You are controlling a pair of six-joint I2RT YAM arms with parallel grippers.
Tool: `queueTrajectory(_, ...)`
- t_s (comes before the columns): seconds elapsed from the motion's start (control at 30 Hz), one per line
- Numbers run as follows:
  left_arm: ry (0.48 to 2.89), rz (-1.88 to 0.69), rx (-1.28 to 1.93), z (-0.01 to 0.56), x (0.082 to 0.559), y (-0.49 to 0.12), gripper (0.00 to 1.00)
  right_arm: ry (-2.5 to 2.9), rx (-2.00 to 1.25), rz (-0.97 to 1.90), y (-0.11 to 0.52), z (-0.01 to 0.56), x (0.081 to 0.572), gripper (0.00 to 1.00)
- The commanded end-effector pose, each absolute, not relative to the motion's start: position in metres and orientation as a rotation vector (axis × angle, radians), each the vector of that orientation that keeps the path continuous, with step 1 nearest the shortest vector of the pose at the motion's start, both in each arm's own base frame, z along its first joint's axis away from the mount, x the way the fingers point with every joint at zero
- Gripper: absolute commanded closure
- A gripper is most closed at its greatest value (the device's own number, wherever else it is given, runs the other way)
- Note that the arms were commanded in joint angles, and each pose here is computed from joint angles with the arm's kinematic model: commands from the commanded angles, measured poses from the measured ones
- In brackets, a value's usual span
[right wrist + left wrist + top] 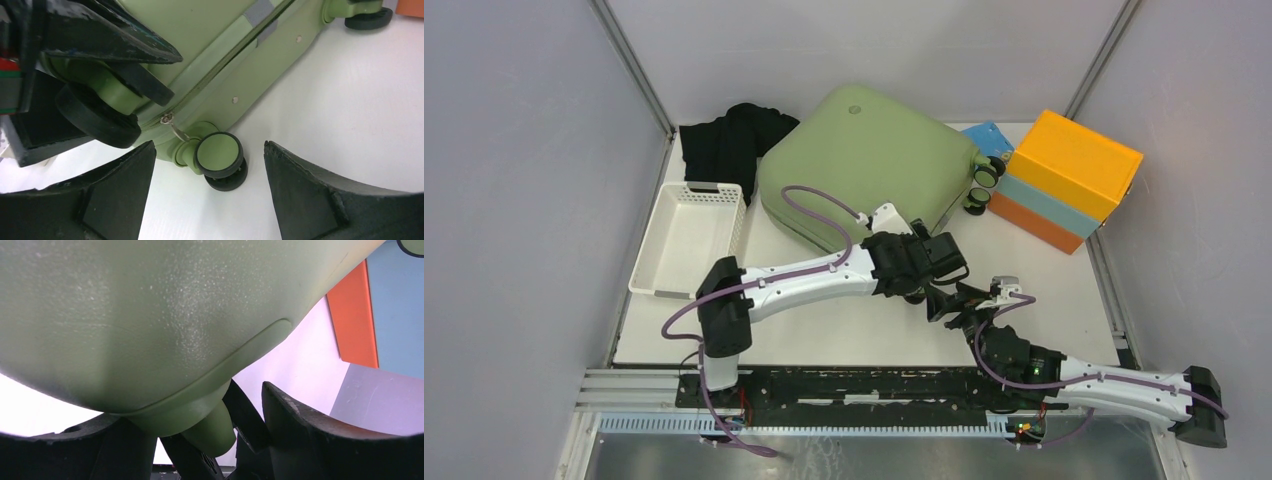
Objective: Open, take out, and arrange the luggage
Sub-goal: Adjust the luggage at the center of the board.
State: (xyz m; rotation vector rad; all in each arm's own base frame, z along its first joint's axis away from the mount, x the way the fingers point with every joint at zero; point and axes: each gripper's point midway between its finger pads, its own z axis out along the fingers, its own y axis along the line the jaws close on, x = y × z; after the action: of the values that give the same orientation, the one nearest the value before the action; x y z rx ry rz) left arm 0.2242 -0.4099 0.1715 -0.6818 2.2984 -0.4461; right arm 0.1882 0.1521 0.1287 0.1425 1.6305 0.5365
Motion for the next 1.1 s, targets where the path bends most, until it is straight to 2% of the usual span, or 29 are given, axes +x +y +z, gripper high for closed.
queueTrajectory(0.0,2.217,-0.486,-0.657,0.200,0.238,-0.394,0.73,1.713,-0.088,0.387,0.135,0.027,0.178,0.14)
queueTrajectory(0.17,2.196,-0.463,-0.596,0.208,0.236,-0.372,0.78,1.691,-0.152,0.436,0.145,0.030,0.175,0.15)
queueTrajectory(0.63,2.116,-0.444,-0.474,0.230,0.229,-0.314,0.79,1.664,-0.399,0.504,0.166,0.034,0.159,0.16)
queueTrajectory(0.87,2.098,-0.472,-0.429,0.232,0.225,-0.296,0.79,1.544,-0.518,0.523,0.170,0.058,0.153,0.27)
queueTrajectory(1.07,2.093,-0.537,-0.396,0.232,0.222,-0.296,0.79,1.429,-0.609,0.469,0.185,0.089,0.154,0.30)
